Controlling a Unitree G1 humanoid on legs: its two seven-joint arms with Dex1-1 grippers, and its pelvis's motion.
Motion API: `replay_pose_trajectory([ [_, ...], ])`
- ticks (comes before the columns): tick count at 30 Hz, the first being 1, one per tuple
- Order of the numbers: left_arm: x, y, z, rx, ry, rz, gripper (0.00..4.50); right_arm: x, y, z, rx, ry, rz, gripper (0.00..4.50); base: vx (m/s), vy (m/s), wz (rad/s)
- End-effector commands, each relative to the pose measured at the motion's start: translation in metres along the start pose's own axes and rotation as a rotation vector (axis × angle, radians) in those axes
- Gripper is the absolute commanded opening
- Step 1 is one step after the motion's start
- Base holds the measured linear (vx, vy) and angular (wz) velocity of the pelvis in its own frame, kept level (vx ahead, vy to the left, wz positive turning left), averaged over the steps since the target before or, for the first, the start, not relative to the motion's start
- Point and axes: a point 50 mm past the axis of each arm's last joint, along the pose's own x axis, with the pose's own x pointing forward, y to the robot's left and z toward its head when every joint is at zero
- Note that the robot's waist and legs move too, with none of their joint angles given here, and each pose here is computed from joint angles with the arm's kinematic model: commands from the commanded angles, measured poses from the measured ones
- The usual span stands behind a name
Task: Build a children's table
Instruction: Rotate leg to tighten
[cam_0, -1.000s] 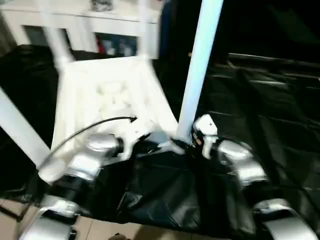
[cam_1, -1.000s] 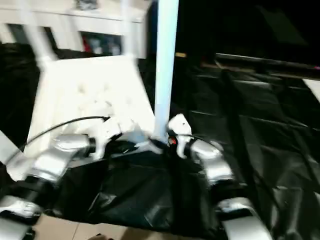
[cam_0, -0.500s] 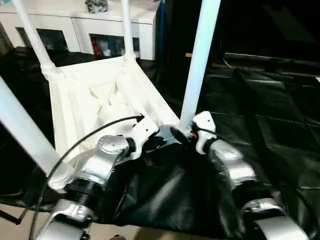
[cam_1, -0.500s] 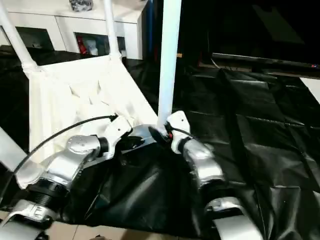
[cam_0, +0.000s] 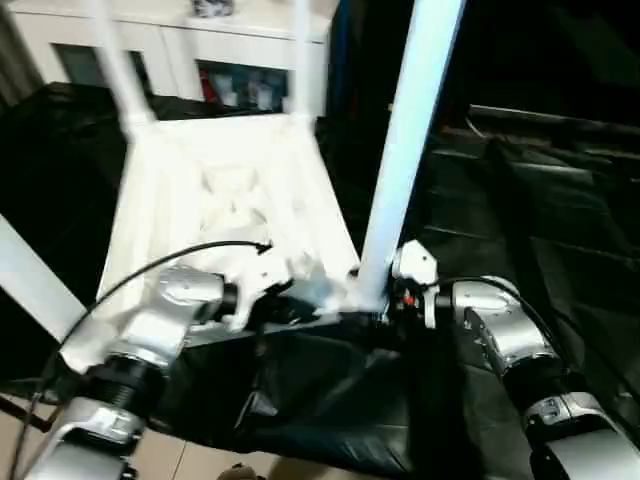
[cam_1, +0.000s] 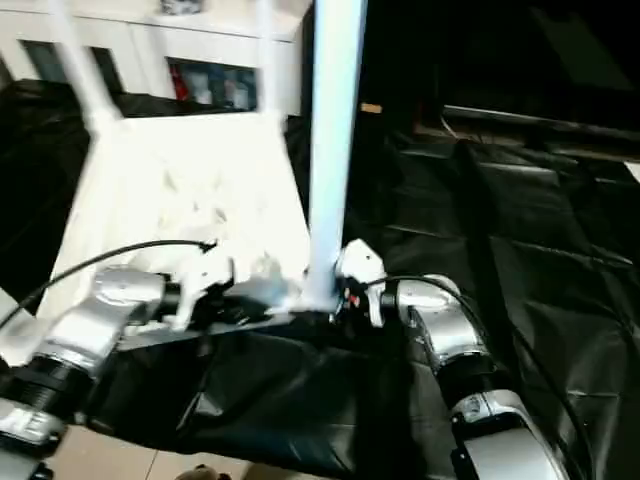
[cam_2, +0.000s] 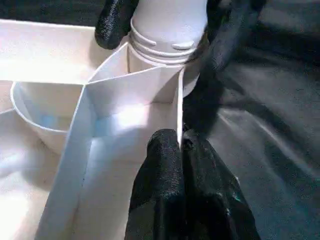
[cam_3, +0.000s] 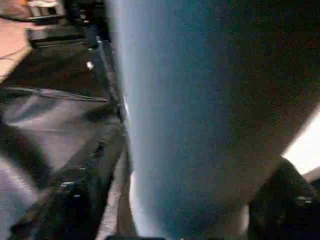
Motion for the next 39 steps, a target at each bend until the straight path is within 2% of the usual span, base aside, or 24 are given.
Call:
replay_pose_trajectory([
  [1, 0.007, 0.003, 0.017, 0.059, -0.030, -0.025, 0.00, 0.016, 0.013, 0.004, -0.021, 0.004, 0.155, 3.43, 0.000, 0.000, 0.00],
  [6, 0.000, 0.006, 0.015, 0.060, -0.015, -0.029, 0.00, 0.015, 0.017, 0.001, -0.019, 0.026, 0.210, 2.95, 0.000, 0.000, 0.00],
  [11, 0.001, 0.014, 0.014, 0.056, -0.007, 0.079, 0.00, 0.021, 0.016, 0.000, 0.020, -0.009, 0.155, 2.71, 0.000, 0.000, 0.00],
  [13, 0.005, 0.023, 0.017, 0.021, -0.036, 0.230, 0.00, 0.030, 0.008, -0.004, 0.048, -0.011, -0.031, 2.69, 0.000, 0.000, 0.00],
  [17, 0.011, 0.029, 0.023, -0.004, -0.069, 0.340, 0.00, 0.038, -0.001, -0.007, 0.070, -0.001, -0.228, 2.65, 0.000, 0.000, 0.00],
  [18, 0.019, 0.030, 0.028, -0.026, -0.087, 0.418, 0.00, 0.045, -0.006, -0.008, 0.133, -0.026, -0.371, 2.65, 0.000, 0.000, 0.00],
  [20, 0.025, 0.030, 0.031, -0.039, -0.098, 0.456, 0.00, 0.049, -0.008, -0.008, 0.170, -0.039, -0.448, 2.65, 0.000, 0.000, 0.00],
  [24, 0.038, 0.025, 0.033, -0.030, -0.084, 0.491, 0.00, 0.061, -0.009, -0.008, 0.188, -0.029, -0.550, 2.65, 0.000, 0.000, 0.00],
  [26, 0.052, 0.020, 0.035, -0.036, -0.079, 0.517, 0.00, 0.074, -0.007, -0.006, 0.167, -0.001, -0.623, 2.65, 0.000, 0.000, 0.00],
  [28, 0.061, 0.015, 0.037, -0.020, -0.070, 0.497, 0.00, 0.082, -0.004, -0.001, 0.121, -0.002, -0.601, 2.65, 0.000, 0.000, 0.00],
  [30, 0.065, 0.013, 0.038, -0.015, -0.067, 0.487, 0.00, 0.082, -0.006, 0.002, 0.112, -0.015, -0.607, 3.19, 0.000, 0.000, 0.00],
  [33, 0.065, 0.012, 0.037, -0.004, -0.064, 0.455, 0.00, 0.073, -0.011, 0.003, 0.147, -0.053, -0.620, 3.35, 0.000, 0.000, 0.00],
  [35, 0.062, 0.010, 0.037, 0.015, -0.060, 0.406, 0.00, 0.067, -0.012, 0.004, 0.130, -0.070, -0.592, 3.72, 0.000, 0.000, 0.00],
  [39, 0.053, 0.011, 0.033, 0.038, -0.046, 0.348, 0.00, 0.059, -0.012, 0.004, 0.077, -0.056, -0.494, 3.72, 0.000, 0.000, 0.00],
])
